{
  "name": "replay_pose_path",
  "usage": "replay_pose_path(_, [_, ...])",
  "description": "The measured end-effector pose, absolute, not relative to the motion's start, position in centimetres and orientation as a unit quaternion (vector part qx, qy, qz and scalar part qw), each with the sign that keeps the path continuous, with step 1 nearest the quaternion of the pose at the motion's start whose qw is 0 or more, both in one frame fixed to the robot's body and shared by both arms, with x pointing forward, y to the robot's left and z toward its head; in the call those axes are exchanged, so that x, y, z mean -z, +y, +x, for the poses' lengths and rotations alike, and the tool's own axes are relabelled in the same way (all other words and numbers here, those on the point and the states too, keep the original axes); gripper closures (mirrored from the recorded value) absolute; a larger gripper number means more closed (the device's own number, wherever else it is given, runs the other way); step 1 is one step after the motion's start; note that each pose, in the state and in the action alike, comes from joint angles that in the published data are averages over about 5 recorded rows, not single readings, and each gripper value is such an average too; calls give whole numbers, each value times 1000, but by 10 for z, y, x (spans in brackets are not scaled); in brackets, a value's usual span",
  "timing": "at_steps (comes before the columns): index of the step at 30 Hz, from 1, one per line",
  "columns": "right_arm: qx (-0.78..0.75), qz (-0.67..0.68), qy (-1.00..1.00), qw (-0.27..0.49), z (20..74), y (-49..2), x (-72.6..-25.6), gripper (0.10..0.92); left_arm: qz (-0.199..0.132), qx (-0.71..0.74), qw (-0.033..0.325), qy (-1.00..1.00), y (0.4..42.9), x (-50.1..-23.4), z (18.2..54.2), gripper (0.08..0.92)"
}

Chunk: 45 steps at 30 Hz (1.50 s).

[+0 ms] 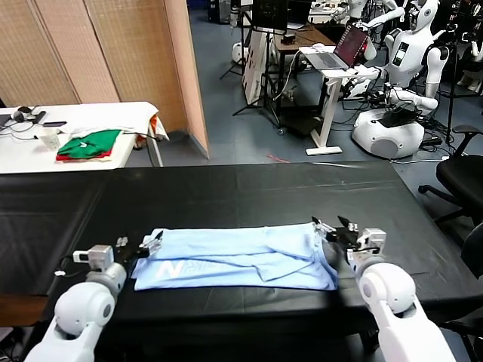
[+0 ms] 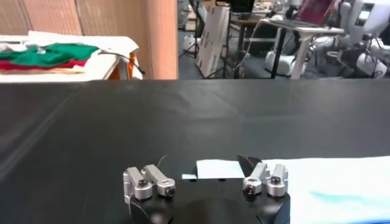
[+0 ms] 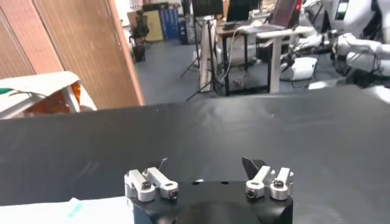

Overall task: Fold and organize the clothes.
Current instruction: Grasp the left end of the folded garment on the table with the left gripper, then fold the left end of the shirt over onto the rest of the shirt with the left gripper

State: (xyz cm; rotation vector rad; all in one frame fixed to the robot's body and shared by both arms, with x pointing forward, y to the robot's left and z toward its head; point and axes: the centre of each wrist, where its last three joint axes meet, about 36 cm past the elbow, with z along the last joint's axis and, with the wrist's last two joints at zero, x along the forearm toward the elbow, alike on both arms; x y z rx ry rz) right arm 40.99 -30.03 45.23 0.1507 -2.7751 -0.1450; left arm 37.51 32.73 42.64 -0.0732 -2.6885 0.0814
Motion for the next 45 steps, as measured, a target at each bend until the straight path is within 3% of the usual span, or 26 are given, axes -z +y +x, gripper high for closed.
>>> replay_pose_path(15, [50, 51, -983, 172, 391, -305, -458, 115, 0, -101, 232, -968, 325, -395, 346, 94])
replay_pose_path(18, [52, 52, -983, 171, 390, -304, -458, 115, 1, -107, 231, -967, 325, -391, 343, 131])
replay_pose_path(22, [54, 52, -983, 170, 390, -303, -458, 115, -1, -112, 232, -966, 323, -386, 338, 310])
replay_pose_path(30, [56, 55, -983, 166, 387, -300, -459, 115, -4, -120, 238, -964, 319, -384, 331, 794])
replay_pose_path(32, [57, 56, -983, 166, 386, -299, -459, 115, -4, -120, 240, -963, 318, -384, 331, 834])
replay_pose_path(38, [57, 56, -983, 163, 383, -299, -460, 115, 3, -83, 239, -968, 317, -386, 330, 829])
replay_pose_path(45, [58, 54, -985, 156, 382, -301, -463, 115, 13, 47, 208, -977, 330, -394, 324, 829])
